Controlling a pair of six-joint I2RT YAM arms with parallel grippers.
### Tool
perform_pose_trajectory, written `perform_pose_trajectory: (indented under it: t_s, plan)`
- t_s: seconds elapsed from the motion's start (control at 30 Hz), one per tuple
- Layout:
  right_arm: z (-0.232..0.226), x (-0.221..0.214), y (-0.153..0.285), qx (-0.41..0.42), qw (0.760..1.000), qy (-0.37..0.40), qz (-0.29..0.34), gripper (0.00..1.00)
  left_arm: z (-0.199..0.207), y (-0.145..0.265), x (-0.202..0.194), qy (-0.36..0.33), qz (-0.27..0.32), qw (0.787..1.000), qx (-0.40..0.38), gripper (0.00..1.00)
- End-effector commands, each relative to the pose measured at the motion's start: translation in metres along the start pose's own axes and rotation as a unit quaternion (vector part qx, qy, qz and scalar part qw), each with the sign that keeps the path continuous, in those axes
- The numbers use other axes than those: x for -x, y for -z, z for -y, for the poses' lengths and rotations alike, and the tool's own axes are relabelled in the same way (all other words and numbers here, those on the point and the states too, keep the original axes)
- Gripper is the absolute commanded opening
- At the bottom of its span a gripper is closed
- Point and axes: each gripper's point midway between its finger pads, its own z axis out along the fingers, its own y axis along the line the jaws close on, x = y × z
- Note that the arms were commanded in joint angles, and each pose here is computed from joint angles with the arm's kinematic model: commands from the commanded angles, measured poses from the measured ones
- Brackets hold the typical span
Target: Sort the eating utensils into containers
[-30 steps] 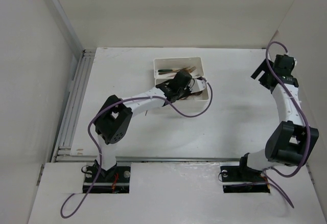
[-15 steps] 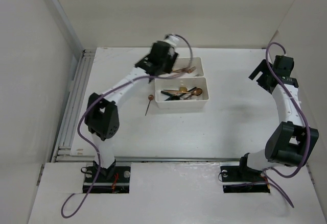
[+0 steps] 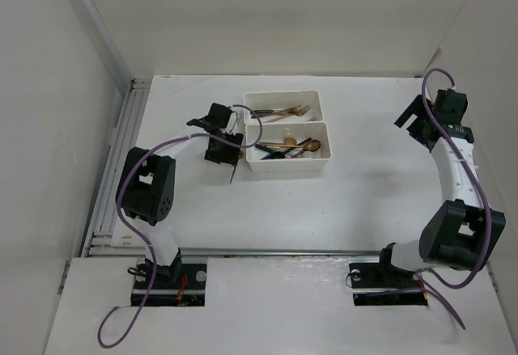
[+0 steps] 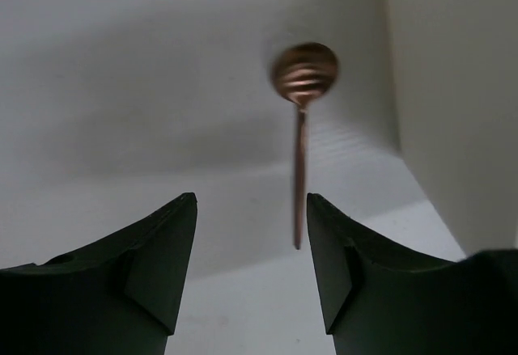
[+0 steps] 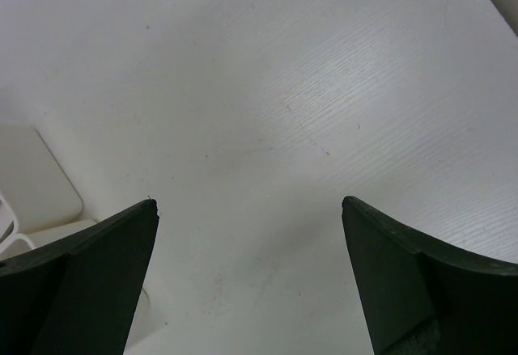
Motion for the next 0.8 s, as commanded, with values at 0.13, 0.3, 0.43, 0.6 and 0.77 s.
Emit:
perform_pose_trajectory:
  t_s: [0.13,0.3,0.43,0.6,0.77]
  plan:
    - [-0.007,0.012,0.012,0.013,1.0,-0.009,0.025,1.0,0.019,-0.008,-0.009,-0.021,0.0,0.999,-0.036,0.55]
    - [-0.005,0.018,0.022,0.008,0.999,-0.01,0.04,1.0,0.021,-0.029,-0.028,-0.055,-0.022,0.998,0.017,0.5]
    - [-0.005,0.02,0.025,0.01,0.999,-0.011,0.044,1.0,0.01,-0.049,-0.042,-0.058,-0.047,0.996,0.056,0.41]
    - [-0.003,0.018,0.026,0.006,0.999,-0.011,0.045,1.0,0.003,-0.052,-0.041,-0.045,-0.061,0.995,0.062,0.17]
    - [0.0,0.017,0.027,0.001,0.999,-0.011,0.047,1.0,-0.026,-0.049,-0.042,-0.009,-0.071,0.994,0.077,0.0]
